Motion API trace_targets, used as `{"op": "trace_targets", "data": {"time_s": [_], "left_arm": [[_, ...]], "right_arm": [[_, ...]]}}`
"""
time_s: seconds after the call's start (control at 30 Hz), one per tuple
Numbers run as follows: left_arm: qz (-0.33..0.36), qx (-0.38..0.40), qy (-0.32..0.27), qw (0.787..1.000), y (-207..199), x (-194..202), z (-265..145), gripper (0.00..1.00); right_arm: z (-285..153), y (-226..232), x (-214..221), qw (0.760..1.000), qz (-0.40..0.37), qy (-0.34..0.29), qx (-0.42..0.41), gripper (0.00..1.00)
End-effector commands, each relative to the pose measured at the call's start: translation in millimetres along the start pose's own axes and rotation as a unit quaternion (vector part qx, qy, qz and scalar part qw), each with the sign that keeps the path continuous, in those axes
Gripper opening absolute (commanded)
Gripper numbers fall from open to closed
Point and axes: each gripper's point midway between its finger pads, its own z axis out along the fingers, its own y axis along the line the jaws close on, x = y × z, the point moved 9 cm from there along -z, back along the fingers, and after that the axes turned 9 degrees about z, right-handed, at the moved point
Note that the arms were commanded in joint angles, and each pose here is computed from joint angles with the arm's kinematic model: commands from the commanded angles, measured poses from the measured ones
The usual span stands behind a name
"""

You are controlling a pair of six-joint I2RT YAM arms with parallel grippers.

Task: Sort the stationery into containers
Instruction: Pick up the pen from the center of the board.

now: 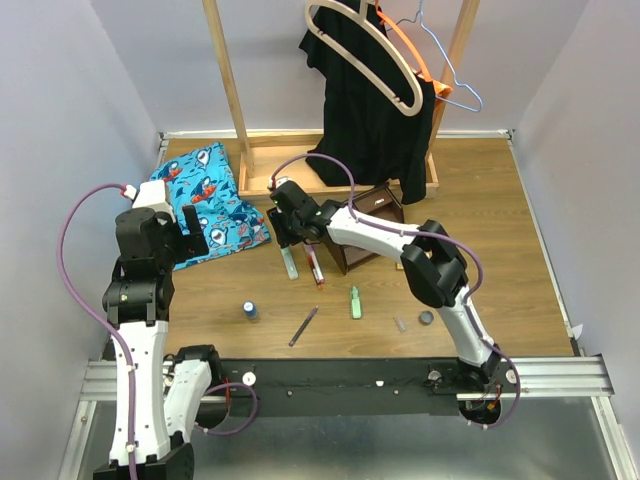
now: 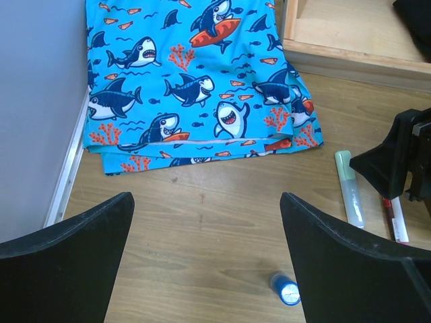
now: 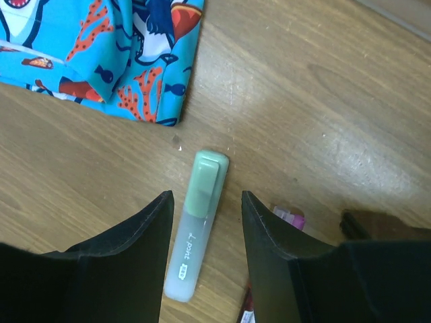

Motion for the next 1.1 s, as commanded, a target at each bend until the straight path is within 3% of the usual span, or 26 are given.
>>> {"op": "trace_targets", "data": {"time_s": [0.0, 1.07], "left_arm": [[-0.001, 0.002, 0.009, 1.000, 0, 7, 0, 0.99], [0.006, 0.017, 0.033, 0.999, -6, 17, 4, 0.99]], "right_arm": [[5, 1, 19, 0.999, -0.005, 0.025, 0.036, 0.53], [45, -4, 53, 0.996, -0.024, 0.052, 0.068, 0.52]]}}
